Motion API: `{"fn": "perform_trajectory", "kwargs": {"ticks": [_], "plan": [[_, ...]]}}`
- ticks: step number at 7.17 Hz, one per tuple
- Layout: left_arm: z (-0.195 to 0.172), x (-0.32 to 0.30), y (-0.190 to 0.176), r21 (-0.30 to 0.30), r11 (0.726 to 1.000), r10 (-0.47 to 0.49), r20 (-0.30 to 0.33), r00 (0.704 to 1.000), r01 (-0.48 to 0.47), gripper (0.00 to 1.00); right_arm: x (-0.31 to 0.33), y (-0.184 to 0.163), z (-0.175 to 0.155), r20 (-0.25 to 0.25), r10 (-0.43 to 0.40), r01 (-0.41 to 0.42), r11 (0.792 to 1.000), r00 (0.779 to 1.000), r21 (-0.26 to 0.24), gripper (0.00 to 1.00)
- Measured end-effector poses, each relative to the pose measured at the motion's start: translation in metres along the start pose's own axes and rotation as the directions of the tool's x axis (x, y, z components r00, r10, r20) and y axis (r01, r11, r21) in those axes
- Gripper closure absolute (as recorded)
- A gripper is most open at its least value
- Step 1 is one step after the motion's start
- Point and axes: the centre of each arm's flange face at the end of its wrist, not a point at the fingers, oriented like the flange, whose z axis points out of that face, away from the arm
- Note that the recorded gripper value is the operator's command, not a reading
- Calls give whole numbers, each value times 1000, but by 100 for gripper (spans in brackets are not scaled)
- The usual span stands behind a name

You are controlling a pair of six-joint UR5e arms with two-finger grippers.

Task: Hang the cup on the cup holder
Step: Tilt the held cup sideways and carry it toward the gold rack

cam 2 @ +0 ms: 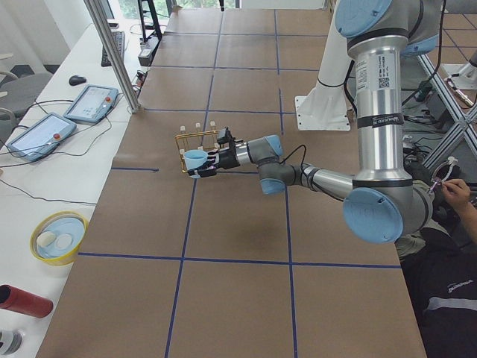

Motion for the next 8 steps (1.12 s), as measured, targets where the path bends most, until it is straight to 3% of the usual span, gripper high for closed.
{"fn": "perform_trajectory", "kwargs": {"ticks": [2,4,5,6,7,8], "plan": [[-14,-12,-13,1,980,199,7,980,-199,100,0,0,0,0,0,0,1000,1000,0,0],[-29,-19,-29,-3,882,471,11,882,-471,100,0,0,0,0,0,0,1000,1000,0,0],[-30,-18,-32,-24,832,555,18,832,-554,100,0,0,0,0,0,0,1000,1000,0,0],[-31,-16,-35,-52,762,647,28,762,-645,100,0,0,0,0,0,0,1000,1000,0,0],[-31,-17,-38,-70,659,752,52,657,-749,100,0,0,0,0,0,0,1000,1000,0,0],[-33,-17,-42,-92,523,852,93,516,-847,100,0,0,0,0,0,0,1000,1000,0,0]]}}
